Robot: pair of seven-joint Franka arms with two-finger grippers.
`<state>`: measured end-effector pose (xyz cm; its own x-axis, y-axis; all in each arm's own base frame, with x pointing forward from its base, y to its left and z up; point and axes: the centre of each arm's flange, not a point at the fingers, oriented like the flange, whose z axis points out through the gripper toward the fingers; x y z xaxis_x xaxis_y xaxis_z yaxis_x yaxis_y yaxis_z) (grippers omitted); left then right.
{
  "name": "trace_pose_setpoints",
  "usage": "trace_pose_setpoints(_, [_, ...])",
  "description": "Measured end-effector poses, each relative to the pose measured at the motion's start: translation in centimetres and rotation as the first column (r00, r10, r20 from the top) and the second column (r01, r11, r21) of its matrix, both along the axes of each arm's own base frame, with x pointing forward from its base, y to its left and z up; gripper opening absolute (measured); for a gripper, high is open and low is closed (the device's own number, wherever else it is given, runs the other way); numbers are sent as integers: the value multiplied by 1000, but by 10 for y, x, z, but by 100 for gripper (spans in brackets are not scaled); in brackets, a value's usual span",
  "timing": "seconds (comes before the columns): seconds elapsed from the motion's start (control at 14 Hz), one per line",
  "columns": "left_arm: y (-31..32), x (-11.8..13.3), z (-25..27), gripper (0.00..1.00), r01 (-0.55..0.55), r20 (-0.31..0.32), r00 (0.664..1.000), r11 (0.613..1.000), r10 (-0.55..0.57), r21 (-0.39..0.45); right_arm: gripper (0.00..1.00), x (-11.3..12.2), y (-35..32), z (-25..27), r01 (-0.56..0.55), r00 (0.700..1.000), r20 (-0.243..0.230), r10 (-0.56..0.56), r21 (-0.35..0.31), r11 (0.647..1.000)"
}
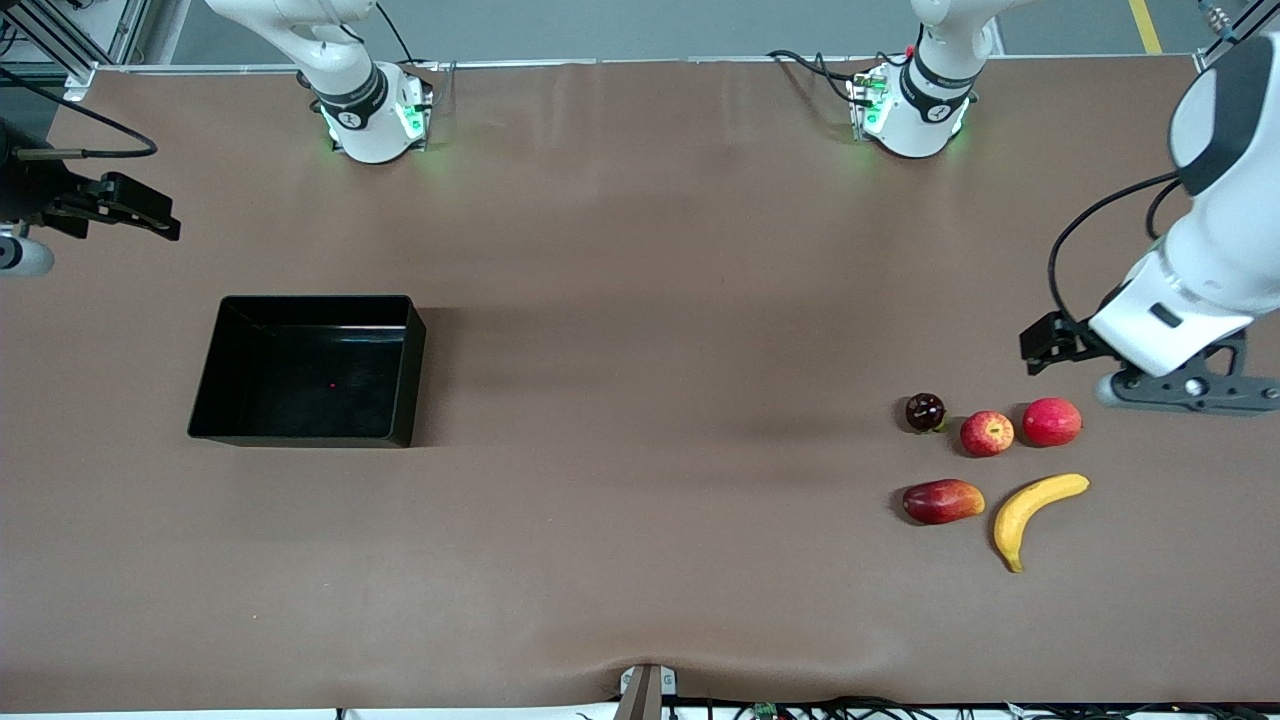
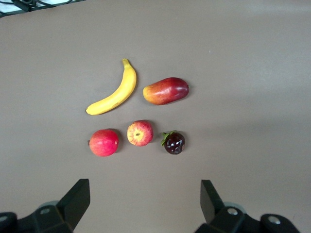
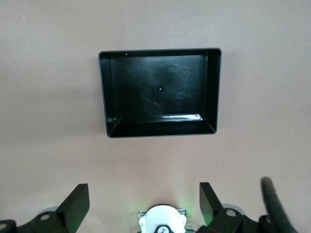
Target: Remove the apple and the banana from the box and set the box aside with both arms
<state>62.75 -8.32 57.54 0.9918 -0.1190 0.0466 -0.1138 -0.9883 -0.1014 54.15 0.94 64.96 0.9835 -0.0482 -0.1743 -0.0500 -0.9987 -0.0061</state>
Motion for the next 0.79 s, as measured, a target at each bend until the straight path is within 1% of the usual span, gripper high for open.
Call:
trace_pose_setpoints(0.14, [0, 0, 1, 100, -1, -1, 1000, 1000, 1, -1, 100, -1, -8, 3, 17, 1000, 17, -17, 8, 1000])
trace_pose_setpoints(0.29, [-2, -2, 6, 100, 1, -1, 1000, 1000, -1, 1, 100, -3, -13, 1, 28, 997, 66, -29, 14, 1000])
trace_pose_setpoints(0.43, [-5, -10, 23, 100, 0, 13, 1000, 1000, 0, 5, 100, -12, -17, -2, 35, 995, 88, -36, 19, 999])
trace_pose_setpoints(0.57, [-16, -27, 44, 100, 3, 23, 1000, 1000, -4, 16, 100, -17, -23, -3, 46, 993, 108, -48, 22, 999])
trace_pose_setpoints(0.64, [-22, -36, 50, 100, -1, 14, 1000, 1000, 0, 28, 100, -17, -27, -3, 53, 992, 115, -55, 25, 998])
trace_pose_setpoints(0.79, [-28, -53, 56, 100, -24, -2, 1000, 1000, 24, 14, 100, -16, -26, -2, 51, 991, 123, -54, 31, 998])
